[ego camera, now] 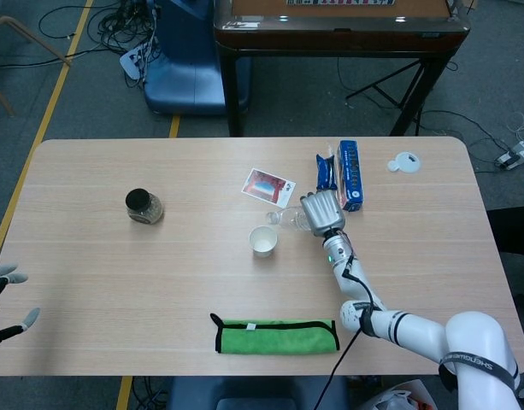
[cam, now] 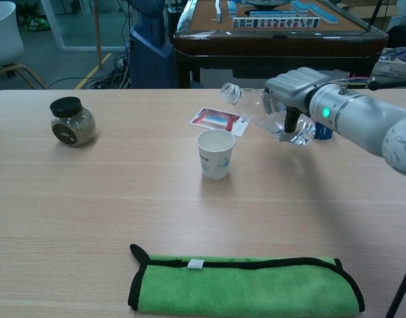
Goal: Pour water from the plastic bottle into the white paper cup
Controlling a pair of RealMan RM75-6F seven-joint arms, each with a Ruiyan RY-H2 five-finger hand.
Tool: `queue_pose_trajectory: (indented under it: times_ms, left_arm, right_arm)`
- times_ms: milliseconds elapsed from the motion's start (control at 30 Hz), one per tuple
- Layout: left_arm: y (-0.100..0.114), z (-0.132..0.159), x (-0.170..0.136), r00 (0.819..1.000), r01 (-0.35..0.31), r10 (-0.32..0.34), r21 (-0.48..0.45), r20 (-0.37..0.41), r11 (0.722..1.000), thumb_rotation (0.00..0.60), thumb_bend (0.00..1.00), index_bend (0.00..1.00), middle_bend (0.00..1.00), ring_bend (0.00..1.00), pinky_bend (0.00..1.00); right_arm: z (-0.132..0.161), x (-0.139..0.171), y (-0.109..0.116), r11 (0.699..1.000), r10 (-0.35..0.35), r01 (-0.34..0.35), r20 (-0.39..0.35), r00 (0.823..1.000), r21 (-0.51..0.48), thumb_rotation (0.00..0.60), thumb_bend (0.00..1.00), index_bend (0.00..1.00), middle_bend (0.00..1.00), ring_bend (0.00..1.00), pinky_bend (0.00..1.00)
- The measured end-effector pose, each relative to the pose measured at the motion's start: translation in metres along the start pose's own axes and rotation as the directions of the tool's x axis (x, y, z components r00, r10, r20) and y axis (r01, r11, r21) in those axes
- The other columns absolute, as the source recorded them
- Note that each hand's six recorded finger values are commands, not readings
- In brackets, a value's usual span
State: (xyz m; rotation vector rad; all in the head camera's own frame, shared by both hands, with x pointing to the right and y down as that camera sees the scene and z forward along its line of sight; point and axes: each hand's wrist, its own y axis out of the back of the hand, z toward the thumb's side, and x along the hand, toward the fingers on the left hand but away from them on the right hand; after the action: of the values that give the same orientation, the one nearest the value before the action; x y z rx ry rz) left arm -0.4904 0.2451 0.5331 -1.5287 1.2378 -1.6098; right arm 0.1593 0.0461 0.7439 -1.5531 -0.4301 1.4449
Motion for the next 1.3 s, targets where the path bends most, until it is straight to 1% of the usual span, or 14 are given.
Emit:
queue_pose_trajectory:
  times_ms: [167,333,567,633,933,1300]
  left_arm:
    - [0.0,0.0,0.0,1.0,0.001,-0.001,-0.002,-0.003,1.0,0.6,0.17,0.35,0.22,0.24,0.51]
    - [0.001,0.0,0.0,1.0,-0.001,0.001,-0.004,-0.002,1.0,0.6,0.17,0.35,0.22,0.24,0.51]
    - [0.002,0.0,-0.001,1.0,-0.003,0.003,-0.006,-0.003,1.0,0.6,0.17,0.35,0.22,0.24,0.51]
    - [0.002,0.0,-0.001,1.0,-0.003,0.003,-0.005,-0.002,1.0,0.6,0.17,0.35,0.22,0.24,0.51]
    - [0.001,0.0,0.0,1.0,0.001,-0.001,-0.002,-0.006,1.0,0.6,0.17,0.35,0.23,0.24,0.51]
    - [0.002,0.0,-0.001,1.0,0.0,0.0,-0.003,-0.005,1.0,0.6,0.17,0.35,0.23,0.24,0.51]
  right_arm:
    - [0.008,-0.001,0.003,0.998,0.009,-0.01,0.02,1.0,0.063,0.6,0.21,0.58,0.61,0.52,0.45]
    - [0.015,-0.002,0.01,0.992,-0.005,0.002,0.03,1.0,0.127,0.6,0.23,0.6,0.63,0.53,0.46]
    - [0.026,-0.001,0.021,0.972,-0.028,0.018,0.042,0.999,0.233,0.6,0.23,0.6,0.63,0.53,0.46]
    - [0.028,0.0,0.023,0.968,-0.028,0.015,0.047,0.999,0.25,0.6,0.23,0.6,0.63,0.53,0.46]
    - [0.029,0.001,0.024,0.938,-0.024,0.0,0.066,0.998,0.347,0.6,0.24,0.6,0.63,0.53,0.46]
    - [0.029,0.002,0.025,0.883,-0.041,0.0,0.078,0.996,0.469,0.6,0.24,0.6,0.63,0.53,0.47]
